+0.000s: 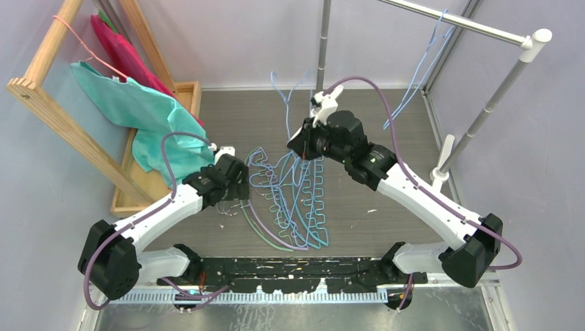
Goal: Organize the hangers
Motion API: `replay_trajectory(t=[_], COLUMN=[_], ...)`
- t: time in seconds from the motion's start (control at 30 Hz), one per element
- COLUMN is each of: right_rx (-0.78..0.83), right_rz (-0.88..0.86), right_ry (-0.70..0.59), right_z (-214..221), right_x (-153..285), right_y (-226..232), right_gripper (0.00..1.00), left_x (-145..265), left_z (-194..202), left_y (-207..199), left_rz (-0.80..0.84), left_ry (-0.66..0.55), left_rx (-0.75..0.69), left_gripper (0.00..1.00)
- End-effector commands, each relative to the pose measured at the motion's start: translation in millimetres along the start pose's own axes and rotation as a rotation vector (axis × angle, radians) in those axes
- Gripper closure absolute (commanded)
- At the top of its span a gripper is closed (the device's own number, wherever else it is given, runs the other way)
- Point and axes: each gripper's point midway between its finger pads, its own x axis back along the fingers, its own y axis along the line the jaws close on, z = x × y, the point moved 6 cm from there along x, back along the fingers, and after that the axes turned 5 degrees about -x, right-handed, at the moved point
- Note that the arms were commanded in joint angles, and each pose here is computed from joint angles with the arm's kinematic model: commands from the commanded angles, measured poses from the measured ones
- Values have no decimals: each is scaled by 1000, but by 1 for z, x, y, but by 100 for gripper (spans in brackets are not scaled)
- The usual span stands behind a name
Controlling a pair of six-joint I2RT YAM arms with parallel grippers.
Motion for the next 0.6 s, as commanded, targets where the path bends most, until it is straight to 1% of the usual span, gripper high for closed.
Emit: replay_trajectory(t=[0.0, 0.1, 0.23, 0.47, 0.57], right_rx=[-35, -58, -82, -122, -135], right_rz=[57, 58, 66, 69, 30], right_ry=[-314, -386, -444, -591, -653], right_z=[-75, -95, -118, -170, -192], right_x=[10, 10, 10, 29, 37], right_y=[14, 14, 6, -25, -33], right_gripper=[99, 99, 99, 99, 99], left_x=[16, 17, 19, 20, 21], left_z=[-19, -18, -15, -16, -17], left_y=[2, 3, 7, 9, 9], left_rz=[19, 22, 8, 1, -6], left_ry=[-84, -90, -86, -99, -99], left_rx=[40, 45, 40, 42, 39], left_gripper=[2, 2, 2, 2, 2])
